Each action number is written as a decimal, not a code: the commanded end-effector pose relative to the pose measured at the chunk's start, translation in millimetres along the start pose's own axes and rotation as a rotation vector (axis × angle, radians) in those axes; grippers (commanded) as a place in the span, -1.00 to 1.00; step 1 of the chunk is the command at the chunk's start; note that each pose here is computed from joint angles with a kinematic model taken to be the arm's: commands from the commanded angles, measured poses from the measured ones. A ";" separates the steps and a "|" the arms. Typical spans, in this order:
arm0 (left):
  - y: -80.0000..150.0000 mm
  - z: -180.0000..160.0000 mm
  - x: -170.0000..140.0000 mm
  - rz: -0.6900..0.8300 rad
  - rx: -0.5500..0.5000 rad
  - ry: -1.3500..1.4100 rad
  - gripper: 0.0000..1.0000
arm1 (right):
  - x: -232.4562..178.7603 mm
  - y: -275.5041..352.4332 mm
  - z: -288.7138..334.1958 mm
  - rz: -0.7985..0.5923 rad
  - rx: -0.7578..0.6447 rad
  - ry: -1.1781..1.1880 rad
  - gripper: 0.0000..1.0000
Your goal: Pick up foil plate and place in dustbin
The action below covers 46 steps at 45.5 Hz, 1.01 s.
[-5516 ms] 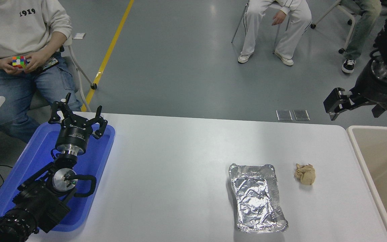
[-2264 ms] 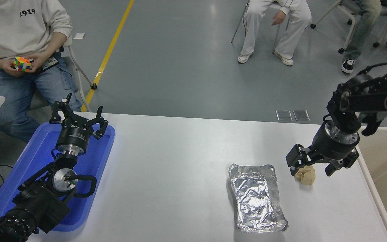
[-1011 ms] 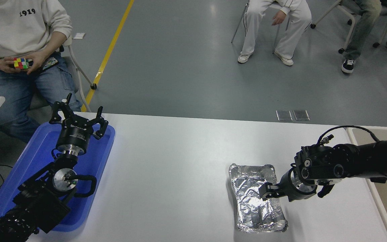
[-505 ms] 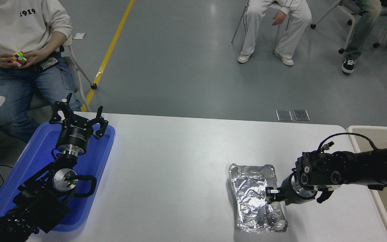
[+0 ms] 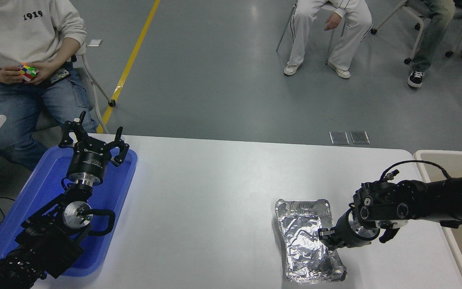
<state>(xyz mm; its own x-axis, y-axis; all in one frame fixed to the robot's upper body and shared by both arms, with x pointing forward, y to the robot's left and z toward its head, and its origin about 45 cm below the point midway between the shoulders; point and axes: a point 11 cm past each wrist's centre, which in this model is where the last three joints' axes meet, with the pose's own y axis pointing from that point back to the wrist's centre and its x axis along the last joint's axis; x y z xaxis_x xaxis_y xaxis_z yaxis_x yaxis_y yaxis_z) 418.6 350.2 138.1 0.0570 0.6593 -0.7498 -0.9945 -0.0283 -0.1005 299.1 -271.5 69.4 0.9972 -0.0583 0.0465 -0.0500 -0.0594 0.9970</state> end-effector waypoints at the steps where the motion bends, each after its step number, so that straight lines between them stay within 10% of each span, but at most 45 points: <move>1: 0.0 -0.1 0.0 0.000 0.000 0.001 1.00 | -0.6 4.5 5.1 -0.017 -0.004 -0.007 -1.00; 46: 0.0 -0.2 -0.1 -0.001 0.001 -0.001 1.00 | 44.2 202.3 41.8 -0.091 -0.063 0.041 -1.00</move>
<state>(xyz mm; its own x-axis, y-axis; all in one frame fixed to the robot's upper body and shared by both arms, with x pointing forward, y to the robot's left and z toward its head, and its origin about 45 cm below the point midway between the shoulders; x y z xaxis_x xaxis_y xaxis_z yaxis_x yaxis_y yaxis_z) 418.7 350.2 138.0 0.0570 0.6590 -0.7499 -0.9945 -0.0283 -0.1005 320.8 -328.6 223.5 0.9974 -0.0297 -0.0663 0.0667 0.0104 0.9977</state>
